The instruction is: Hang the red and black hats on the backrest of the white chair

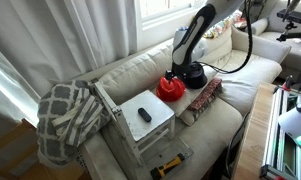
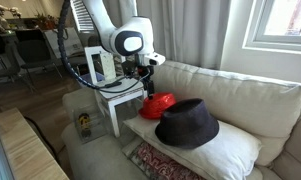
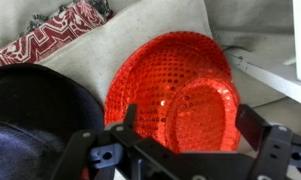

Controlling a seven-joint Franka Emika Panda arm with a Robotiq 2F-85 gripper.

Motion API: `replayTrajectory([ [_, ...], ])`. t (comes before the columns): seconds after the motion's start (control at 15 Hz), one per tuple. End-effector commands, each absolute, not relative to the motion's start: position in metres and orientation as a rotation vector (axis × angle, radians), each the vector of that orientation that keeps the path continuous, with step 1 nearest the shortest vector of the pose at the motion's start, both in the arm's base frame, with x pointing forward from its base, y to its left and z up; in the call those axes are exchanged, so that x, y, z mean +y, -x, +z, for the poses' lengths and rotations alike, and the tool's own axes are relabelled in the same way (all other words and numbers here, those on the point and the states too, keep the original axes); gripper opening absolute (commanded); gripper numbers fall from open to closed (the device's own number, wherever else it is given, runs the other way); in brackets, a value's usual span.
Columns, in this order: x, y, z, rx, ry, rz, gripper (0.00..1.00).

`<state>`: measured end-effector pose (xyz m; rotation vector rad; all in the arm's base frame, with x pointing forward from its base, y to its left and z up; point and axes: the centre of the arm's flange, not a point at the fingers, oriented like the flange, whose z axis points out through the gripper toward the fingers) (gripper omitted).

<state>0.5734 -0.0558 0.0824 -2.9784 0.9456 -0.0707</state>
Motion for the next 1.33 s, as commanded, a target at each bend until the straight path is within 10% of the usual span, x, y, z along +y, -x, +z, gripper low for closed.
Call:
replayTrajectory([
  [0.0,-0.064,-0.594,0.044,1.037,2.945,-0.149,1.00],
  [0.13,-0.068,-0.598,0.031,1.075,2.939,-0.165,0.99],
  [0.93,-0.080,-0.602,0.058,1.467,2.766,-0.119,0.01],
  [1.27,-0.091,-0.609,0.131,1.389,2.714,-0.102,0.01],
])
